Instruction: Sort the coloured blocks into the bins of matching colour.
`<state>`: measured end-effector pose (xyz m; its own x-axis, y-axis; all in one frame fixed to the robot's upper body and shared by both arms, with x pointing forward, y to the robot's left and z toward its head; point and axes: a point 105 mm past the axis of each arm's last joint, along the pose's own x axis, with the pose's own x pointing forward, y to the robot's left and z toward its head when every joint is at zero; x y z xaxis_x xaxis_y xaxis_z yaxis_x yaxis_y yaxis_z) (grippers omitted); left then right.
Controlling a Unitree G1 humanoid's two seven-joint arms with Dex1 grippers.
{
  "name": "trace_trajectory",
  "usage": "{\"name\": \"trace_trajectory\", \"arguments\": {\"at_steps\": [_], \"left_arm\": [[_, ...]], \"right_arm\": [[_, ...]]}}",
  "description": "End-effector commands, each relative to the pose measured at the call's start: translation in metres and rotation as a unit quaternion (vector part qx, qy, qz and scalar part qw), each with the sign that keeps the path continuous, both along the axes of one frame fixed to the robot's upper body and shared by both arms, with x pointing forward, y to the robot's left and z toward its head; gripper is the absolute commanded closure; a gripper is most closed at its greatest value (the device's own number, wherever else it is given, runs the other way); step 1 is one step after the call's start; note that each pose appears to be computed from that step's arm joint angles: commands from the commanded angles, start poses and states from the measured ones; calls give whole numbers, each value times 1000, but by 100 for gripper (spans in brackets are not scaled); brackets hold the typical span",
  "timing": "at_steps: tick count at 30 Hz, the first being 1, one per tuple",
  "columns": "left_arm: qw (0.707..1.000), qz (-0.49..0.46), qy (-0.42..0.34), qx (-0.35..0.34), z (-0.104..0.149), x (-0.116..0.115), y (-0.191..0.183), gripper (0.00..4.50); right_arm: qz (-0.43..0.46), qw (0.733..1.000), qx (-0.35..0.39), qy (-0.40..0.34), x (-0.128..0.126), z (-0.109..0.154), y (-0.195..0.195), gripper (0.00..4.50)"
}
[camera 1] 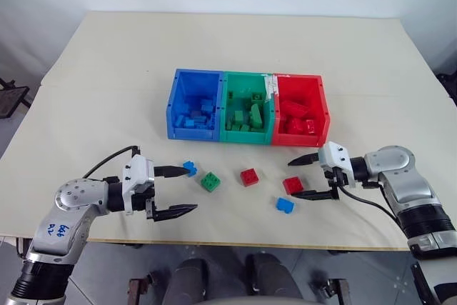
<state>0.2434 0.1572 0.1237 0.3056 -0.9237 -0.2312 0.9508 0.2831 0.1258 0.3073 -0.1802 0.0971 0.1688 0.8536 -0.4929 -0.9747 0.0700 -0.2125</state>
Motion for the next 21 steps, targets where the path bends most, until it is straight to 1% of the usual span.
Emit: {"name": "trace_trajectory", "arguments": {"at_steps": [1,5,6,7,10,11,13,14,16,19,21], "left_arm": [[1000,6,-21,-9,12,-1,2,0],[1000,7,-21,-12,13,-1,1,0],[1000,7,-21,-13,13,0,1,0],[1000,7,-22,-13,13,0,0,0],[999,16,-30,-26,18,4,-1,0],[998,26,-36,-35,21,8,0,0],[996,47,-50,-62,32,17,-1,0],[995,52,-53,-70,35,19,-2,0],[994,55,-55,-83,40,22,-5,0],[992,55,-62,-98,48,26,-12,0],[991,56,-66,-102,51,28,-14,0]], "right_arm": [[11,1000,12,5,-2,-2,2,161],[1,1000,22,-5,-2,0,0,295],[-7,1000,27,-14,-1,2,-2,304],[-20,999,34,-18,1,5,-4,303],[-59,994,84,-25,4,24,-7,303],[-79,991,105,-34,7,36,-8,303],[-148,973,168,-51,23,75,-12,303],[-165,967,185,-54,26,86,-13,303],[-181,962,193,-62,31,100,-14,303],[-261,939,210,-79,60,126,-14,303],[-283,930,215,-90,71,136,-13,303]]}}
